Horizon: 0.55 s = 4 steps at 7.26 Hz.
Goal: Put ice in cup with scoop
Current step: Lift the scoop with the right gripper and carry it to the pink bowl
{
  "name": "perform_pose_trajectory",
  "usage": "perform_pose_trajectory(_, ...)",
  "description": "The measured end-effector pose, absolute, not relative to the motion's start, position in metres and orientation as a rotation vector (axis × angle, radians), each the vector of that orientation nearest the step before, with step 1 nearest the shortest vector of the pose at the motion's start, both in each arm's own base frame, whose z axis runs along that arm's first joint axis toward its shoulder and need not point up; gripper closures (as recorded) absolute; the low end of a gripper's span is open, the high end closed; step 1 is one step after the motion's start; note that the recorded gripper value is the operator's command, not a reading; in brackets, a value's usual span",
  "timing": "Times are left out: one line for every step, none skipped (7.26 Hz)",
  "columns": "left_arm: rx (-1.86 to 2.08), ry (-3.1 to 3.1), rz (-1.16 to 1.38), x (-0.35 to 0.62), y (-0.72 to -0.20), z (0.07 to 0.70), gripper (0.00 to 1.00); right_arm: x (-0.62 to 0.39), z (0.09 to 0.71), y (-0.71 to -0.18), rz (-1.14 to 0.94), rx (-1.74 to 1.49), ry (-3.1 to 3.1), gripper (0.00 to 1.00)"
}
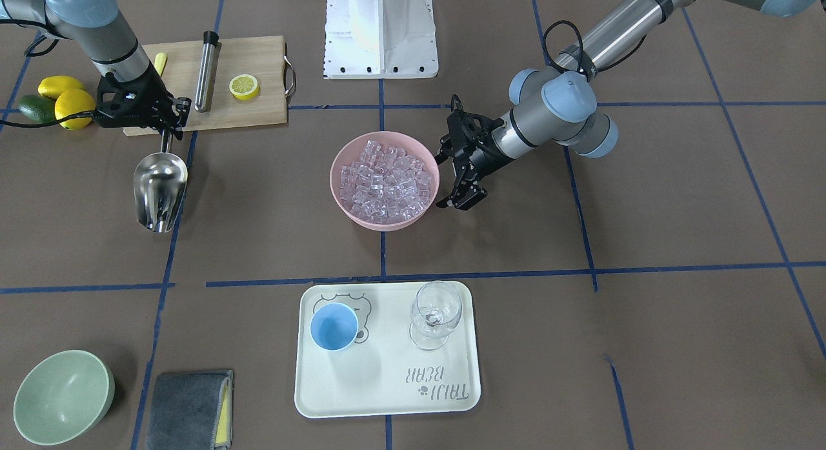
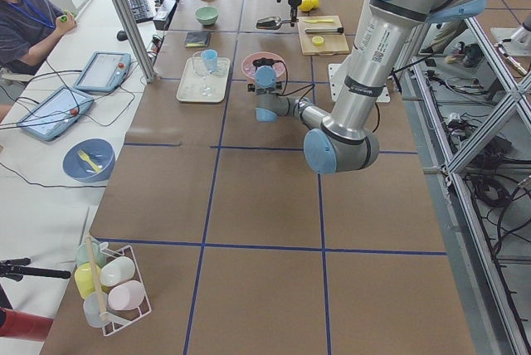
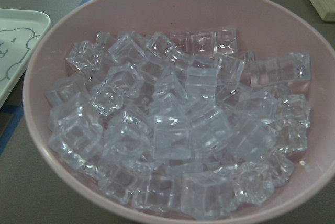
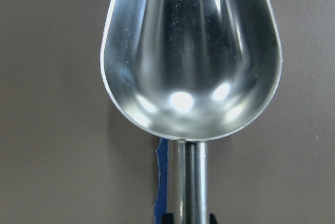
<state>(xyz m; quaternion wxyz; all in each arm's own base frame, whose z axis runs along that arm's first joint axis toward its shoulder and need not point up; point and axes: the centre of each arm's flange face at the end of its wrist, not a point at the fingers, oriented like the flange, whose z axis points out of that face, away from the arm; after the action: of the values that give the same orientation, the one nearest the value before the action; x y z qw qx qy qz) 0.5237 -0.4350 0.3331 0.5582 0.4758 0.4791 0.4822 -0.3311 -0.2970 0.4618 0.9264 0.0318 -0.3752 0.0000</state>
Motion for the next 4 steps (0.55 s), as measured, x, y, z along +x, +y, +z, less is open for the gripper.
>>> perform_pose_trajectory(1.123, 1.131, 1.137, 0.524, -0.435, 0.333, 0.00, -0.330, 0.448, -0.297, -0.051, 0.084, -0.759, 1.00)
perform_pose_trajectory(1.123, 1.131, 1.137, 0.523, -0.435, 0.333, 0.00, -0.327, 0.427, -0.298, -0.138, 0.115, -0.736, 1.00)
perform_pose_trajectory(1.123, 1.131, 1.137, 0.524, -0.435, 0.333, 0.00, -0.322, 0.409, -0.300, -0.240, 0.154, -0.715, 1.00)
perform_pose_trajectory(1.123, 1.131, 1.137, 0.524, -0.435, 0.333, 0.00, -0.319, 0.395, -0.303, -0.354, 0.205, -0.703, 1.00)
